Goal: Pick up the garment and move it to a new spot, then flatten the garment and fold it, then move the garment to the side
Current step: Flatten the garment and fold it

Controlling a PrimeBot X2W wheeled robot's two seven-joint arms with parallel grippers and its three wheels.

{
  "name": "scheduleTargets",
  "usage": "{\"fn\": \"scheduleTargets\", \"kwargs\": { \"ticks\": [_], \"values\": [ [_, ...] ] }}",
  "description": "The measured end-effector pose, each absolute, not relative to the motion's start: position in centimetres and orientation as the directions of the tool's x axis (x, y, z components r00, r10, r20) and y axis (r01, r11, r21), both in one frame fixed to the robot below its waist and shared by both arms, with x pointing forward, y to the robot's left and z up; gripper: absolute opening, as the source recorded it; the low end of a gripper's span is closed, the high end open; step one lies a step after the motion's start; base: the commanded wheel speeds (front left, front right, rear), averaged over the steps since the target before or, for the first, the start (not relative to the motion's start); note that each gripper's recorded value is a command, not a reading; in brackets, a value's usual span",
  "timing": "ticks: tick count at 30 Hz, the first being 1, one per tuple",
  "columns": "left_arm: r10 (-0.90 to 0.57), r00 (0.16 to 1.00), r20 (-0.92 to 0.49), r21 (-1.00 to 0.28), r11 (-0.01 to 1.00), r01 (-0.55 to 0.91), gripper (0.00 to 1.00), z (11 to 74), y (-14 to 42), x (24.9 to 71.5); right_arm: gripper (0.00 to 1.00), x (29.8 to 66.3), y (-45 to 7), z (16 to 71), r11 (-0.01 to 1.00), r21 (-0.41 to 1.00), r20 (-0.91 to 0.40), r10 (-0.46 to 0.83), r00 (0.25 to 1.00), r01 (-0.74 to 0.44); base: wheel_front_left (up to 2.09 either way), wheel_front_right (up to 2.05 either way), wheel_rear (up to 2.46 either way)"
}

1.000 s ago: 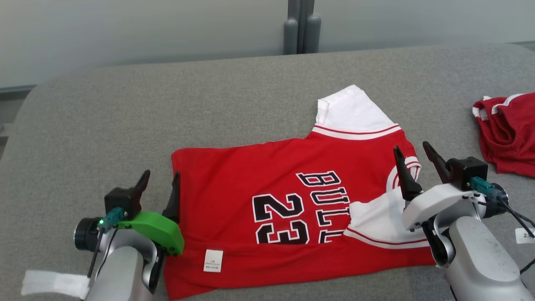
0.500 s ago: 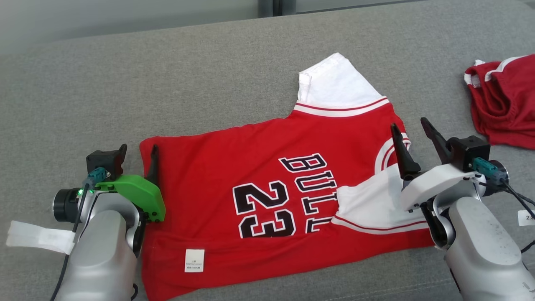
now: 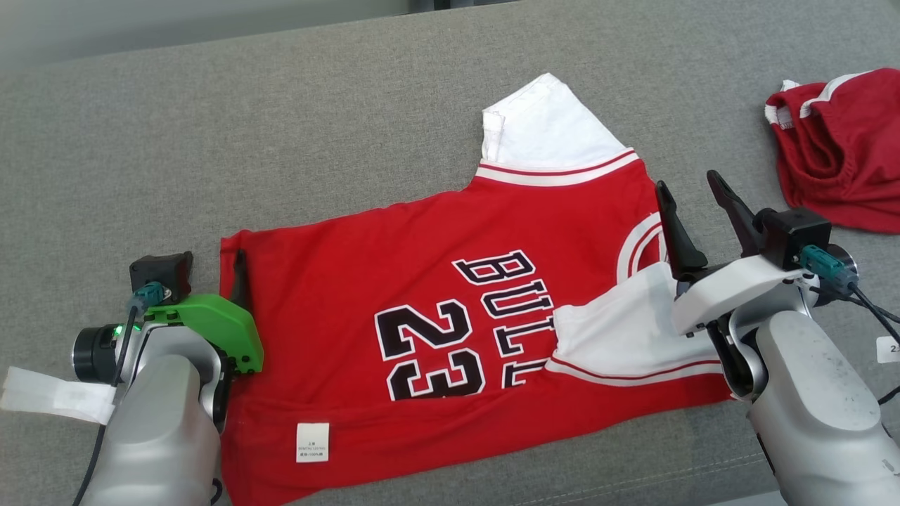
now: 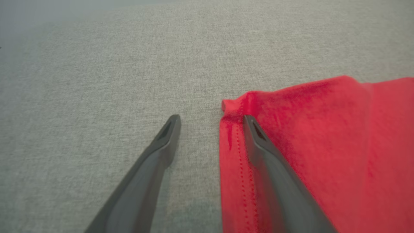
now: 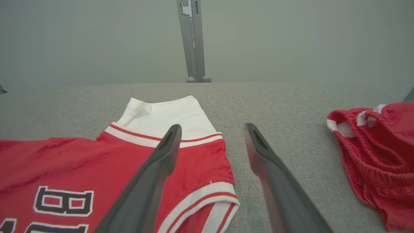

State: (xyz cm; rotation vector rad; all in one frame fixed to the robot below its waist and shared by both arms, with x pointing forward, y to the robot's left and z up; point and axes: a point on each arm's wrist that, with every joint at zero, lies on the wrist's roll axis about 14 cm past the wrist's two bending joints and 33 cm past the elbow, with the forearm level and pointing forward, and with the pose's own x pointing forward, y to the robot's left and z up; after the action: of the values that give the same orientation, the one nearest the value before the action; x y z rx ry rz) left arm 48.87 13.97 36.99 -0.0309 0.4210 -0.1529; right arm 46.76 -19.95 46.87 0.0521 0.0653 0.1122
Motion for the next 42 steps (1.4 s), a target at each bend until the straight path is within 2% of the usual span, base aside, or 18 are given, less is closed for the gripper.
{"fn": "scheduleTargets", "kwargs": {
  "ticks": [2, 3, 4, 7, 10, 11, 13, 14, 20, 28, 35, 42],
  "values": [
    [-0.157, 0.897, -0.414, -0.066, 0.988, 0.142, 1.00, 36.7, 13.9, 48.8, 1.00, 47.0, -19.7, 47.1, 0.991, 0.056, -0.054, 0.121, 0.991, -0.118, 0.00, 0.00, 0.00],
    [-0.158, 0.896, -0.416, -0.071, 0.987, 0.141, 0.96, 36.7, 13.8, 48.8, 1.00, 47.1, -19.6, 47.3, 0.991, 0.055, -0.049, 0.124, 0.991, -0.122, 0.00, 0.00, 0.00],
    [-0.162, 0.895, -0.415, -0.075, 0.987, 0.144, 0.88, 36.7, 13.7, 48.9, 1.00, 47.3, -19.6, 47.6, 0.991, 0.053, -0.042, 0.127, 0.991, -0.125, 0.00, 0.00, 0.00],
    [-0.175, 0.893, -0.414, -0.086, 0.984, 0.153, 0.55, 36.7, 13.2, 49.2, 1.00, 48.0, -19.6, 48.3, 0.990, 0.044, -0.023, 0.137, 0.990, -0.136, 0.00, 0.00, 0.00],
    [-0.186, 0.888, -0.419, -0.101, 0.982, 0.159, 0.39, 36.4, 12.7, 49.4, 1.00, 49.0, -19.8, 49.2, 0.989, 0.016, -0.003, 0.148, 0.989, -0.148, 0.00, 0.00, 0.00],
    [-0.190, 0.888, -0.419, -0.105, 0.981, 0.160, 0.30, 36.4, 12.6, 49.5, 1.00, 49.4, -19.8, 49.5, 0.988, 0.007, 0.002, 0.152, 0.988, -0.152, 0.00, 0.00, 0.00],
    [-0.193, 0.890, -0.413, -0.111, 0.981, 0.162, 0.03, 36.5, 12.5, 49.7, 1.00, 50.2, -20.0, 50.0, 0.988, -0.004, 0.009, 0.157, 0.988, -0.157, 0.00, 0.00, 0.00],
    [-0.195, 0.897, -0.398, -0.115, 0.980, 0.162, 0.00, 36.9, 12.4, 49.9, 1.00, 50.9, -19.9, 50.2, 0.986, -0.014, 0.007, 0.166, 0.986, -0.166, 0.00, 0.00, 0.00],
    [-0.212, 0.920, -0.330, -0.101, 0.977, 0.188, 0.00, 38.7, 12.3, 50.7, 1.00, 54.4, -19.4, 50.3, 0.980, -0.036, -0.073, 0.191, 0.979, -0.194, 0.00, 0.00, 0.00],
    [-0.215, 0.935, -0.282, -0.093, 0.976, 0.197, 0.00, 40.1, 12.9, 50.9, 1.00, 58.7, -17.6, 47.3, 0.966, -0.079, -0.322, 0.211, 0.923, -0.248, 0.00, 0.00, 0.00],
    [-0.244, 0.934, -0.261, -0.121, 0.968, 0.219, 0.00, 40.4, 12.8, 50.2, 1.00, 60.8, -15.4, 43.6, 0.953, -0.081, -0.475, 0.221, 0.852, -0.293, 0.00, 0.00, 0.00],
    [-0.261, 0.930, -0.260, -0.131, 0.963, 0.234, 0.00, 40.0, 12.3, 50.4, 1.00, 62.6, -15.3, 39.7, 0.960, -0.058, -0.554, 0.196, 0.809, -0.272, 0.00, 0.00, 0.00]
  ]
}}
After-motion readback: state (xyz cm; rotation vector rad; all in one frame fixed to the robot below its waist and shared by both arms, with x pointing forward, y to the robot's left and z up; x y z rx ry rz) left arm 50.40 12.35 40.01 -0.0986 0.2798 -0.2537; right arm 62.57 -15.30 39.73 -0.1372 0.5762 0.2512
